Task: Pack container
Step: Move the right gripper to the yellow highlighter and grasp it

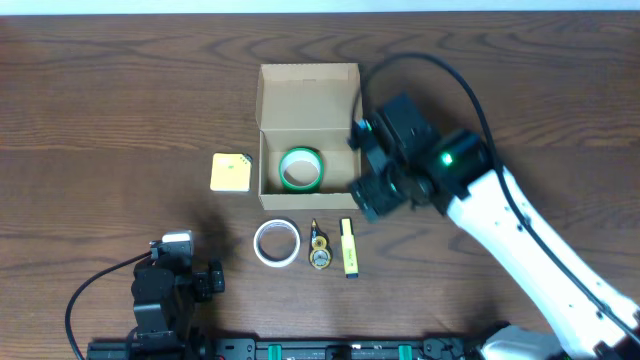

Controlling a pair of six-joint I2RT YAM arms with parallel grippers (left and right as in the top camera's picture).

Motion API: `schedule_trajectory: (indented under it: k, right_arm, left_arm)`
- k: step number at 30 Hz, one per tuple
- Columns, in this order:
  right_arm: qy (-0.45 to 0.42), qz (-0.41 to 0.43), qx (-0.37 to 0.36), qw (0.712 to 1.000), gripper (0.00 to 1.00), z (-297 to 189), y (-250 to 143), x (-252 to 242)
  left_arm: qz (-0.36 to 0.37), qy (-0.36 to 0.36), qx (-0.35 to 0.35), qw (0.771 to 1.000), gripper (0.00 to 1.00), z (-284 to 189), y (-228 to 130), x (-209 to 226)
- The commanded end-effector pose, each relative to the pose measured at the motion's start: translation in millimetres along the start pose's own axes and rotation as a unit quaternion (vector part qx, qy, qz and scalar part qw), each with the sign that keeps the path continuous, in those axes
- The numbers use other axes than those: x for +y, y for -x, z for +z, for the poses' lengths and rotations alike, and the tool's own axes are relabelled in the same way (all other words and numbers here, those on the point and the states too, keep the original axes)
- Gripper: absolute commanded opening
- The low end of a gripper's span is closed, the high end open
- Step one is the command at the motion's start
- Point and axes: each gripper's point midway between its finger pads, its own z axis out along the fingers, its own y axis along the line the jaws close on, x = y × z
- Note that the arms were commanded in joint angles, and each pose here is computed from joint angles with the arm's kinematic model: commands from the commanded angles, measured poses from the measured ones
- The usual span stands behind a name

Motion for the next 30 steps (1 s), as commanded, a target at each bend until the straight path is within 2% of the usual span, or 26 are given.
schedule_trajectory:
  k: [1,9,14,24,30]
  right_arm:
    - [-0.003,0.084,0.001,0.996,0.83,6,-28,0]
    - [-0.025,0.261,0.042,0.964,0.88,54,-89,24]
    - [-0.061,0.333,0.05,0.94,0.88,70,-101,36]
    - [-0.095,0.345,0.087,0.93,0.88,136,-101,43]
    - [-0.094,0.345,0.088,0.93,0.87,150,-99,45]
  left_arm:
    - [0.005,0.0,0.012,1.0,0.95,3,-9,-1]
    - [0.005,0.0,0.013,1.0,0.95,3,-9,-1]
    - [0.005,0.0,0.013,1.0,0.95,3,-9,-1]
    - [0.005,0.0,0.013,1.0,0.95,3,-9,-1]
    - [0.005,0.0,0.013,1.0,0.95,3,-9,-1]
